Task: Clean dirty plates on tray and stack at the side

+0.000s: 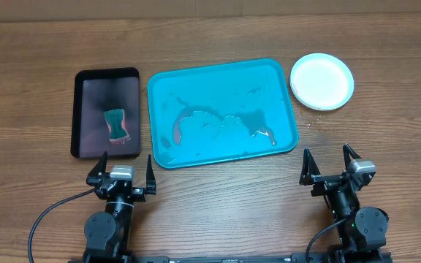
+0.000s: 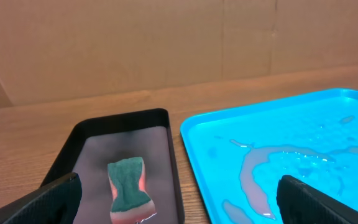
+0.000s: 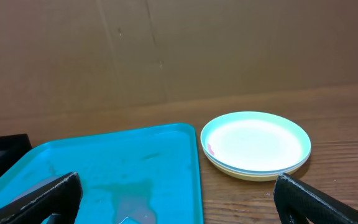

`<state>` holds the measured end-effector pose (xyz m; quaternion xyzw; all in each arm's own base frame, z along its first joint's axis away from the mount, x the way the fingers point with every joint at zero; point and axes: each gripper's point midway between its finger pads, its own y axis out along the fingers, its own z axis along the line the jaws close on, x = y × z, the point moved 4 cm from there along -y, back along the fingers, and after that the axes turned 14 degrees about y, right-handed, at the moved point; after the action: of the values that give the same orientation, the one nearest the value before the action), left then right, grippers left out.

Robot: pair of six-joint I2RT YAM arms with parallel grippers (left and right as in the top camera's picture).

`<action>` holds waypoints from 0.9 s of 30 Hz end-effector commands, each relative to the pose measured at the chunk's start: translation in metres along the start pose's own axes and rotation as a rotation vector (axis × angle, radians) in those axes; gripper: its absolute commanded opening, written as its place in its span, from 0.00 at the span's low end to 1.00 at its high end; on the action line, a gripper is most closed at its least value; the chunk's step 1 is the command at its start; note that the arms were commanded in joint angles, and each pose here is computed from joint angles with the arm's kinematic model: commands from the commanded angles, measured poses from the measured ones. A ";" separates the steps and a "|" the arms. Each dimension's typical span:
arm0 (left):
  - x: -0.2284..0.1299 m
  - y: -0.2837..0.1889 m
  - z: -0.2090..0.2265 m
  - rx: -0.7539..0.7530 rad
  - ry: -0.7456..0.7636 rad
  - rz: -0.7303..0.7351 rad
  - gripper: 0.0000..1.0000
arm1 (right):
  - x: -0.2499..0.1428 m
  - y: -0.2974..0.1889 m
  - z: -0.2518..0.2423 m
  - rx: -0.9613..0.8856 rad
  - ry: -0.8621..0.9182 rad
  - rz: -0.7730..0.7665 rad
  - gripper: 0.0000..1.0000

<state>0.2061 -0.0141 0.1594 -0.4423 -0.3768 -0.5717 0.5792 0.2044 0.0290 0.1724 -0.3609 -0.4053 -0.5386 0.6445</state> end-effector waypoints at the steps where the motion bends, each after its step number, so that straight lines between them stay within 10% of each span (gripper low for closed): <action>1: 0.000 0.000 0.003 0.022 0.018 -0.004 1.00 | -0.001 0.000 0.000 0.000 -0.005 -0.009 1.00; 27: 0.000 0.000 0.003 0.022 0.018 -0.004 1.00 | -0.001 0.000 0.000 0.000 -0.005 -0.009 1.00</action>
<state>0.2061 -0.0141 0.1594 -0.4423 -0.3768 -0.5717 0.5792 0.2044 0.0289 0.1724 -0.3609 -0.4051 -0.5388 0.6445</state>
